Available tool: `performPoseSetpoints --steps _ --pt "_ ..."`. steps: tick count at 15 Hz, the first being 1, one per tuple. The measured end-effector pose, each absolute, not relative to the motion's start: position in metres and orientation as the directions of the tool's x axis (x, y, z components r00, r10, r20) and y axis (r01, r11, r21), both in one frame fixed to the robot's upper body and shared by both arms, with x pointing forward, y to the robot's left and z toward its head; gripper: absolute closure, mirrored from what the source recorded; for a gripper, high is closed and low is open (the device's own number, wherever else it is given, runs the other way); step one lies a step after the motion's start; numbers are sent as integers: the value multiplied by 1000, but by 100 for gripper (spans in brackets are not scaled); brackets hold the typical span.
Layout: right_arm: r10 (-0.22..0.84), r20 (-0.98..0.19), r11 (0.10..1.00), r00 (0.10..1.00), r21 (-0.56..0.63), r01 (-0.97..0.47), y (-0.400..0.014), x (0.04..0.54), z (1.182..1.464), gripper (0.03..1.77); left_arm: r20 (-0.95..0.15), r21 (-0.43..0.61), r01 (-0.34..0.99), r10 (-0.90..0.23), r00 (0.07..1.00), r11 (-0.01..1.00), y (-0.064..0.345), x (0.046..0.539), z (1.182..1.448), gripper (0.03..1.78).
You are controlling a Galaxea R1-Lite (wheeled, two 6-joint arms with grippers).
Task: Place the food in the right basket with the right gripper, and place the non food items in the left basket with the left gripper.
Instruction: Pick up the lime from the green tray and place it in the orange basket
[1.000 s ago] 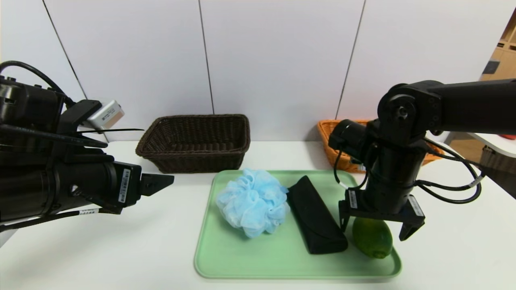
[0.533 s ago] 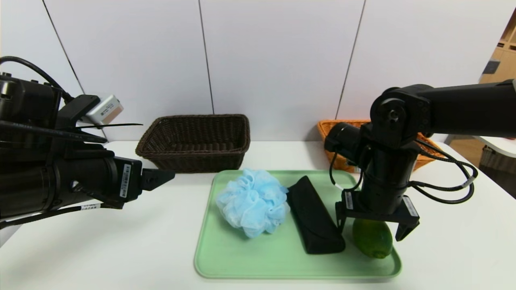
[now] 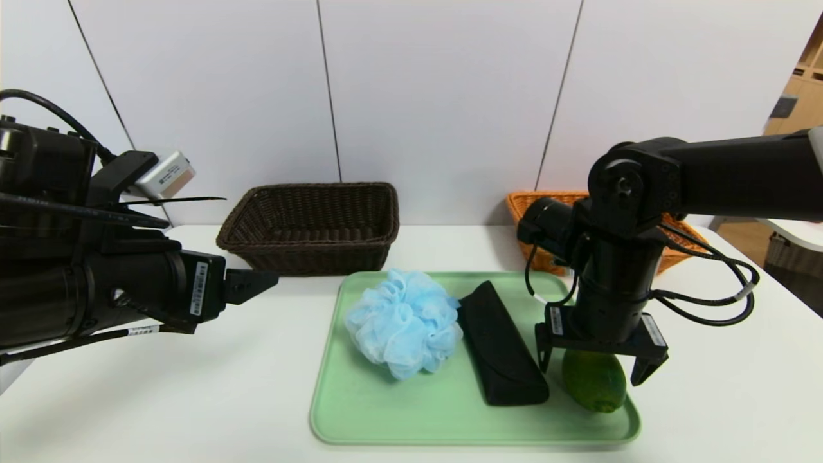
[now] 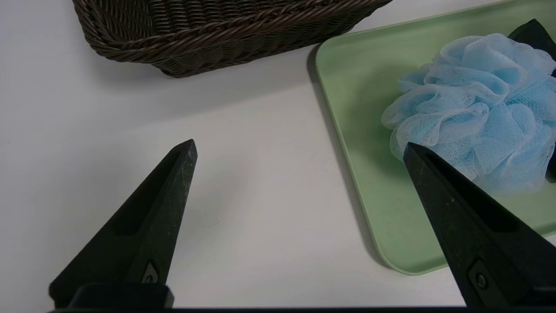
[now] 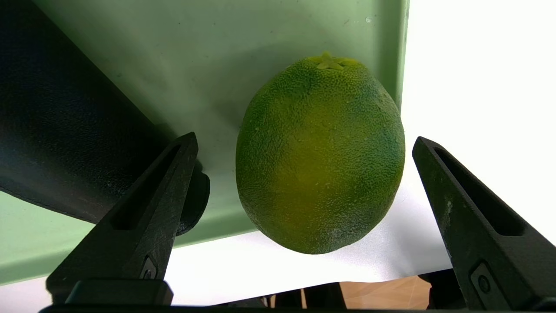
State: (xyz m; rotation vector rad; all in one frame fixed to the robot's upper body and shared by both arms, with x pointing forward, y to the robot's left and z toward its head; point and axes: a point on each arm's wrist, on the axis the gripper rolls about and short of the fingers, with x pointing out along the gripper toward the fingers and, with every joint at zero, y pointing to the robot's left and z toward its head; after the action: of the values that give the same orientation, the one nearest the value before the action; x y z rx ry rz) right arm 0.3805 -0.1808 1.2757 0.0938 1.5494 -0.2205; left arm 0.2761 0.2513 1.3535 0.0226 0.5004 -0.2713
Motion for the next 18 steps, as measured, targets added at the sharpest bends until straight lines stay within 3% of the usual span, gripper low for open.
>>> performPoseSetpoints --steps 2,5,7,14,18 --pt "-82 -997 977 6 -79 199 -181 380 1276 10 -477 -45 262 -252 842 964 251 276 1353 12" --pt "-83 -997 978 8 -79 191 -181 380 1277 60 -477 -45 263 -252 842 964 251 276 1353 12" --pt "-84 -996 978 5 -81 192 -181 379 1277 75 -477 -45 263 -252 842 964 251 276 1353 12" --pt "-102 -994 980 -27 -105 169 -180 372 1279 79 -476 -46 261 -250 843 964 252 275 1353 12" --pt "-77 -997 988 18 -74 132 -173 361 1294 79 -476 -47 260 -251 843 964 252 275 1353 12"
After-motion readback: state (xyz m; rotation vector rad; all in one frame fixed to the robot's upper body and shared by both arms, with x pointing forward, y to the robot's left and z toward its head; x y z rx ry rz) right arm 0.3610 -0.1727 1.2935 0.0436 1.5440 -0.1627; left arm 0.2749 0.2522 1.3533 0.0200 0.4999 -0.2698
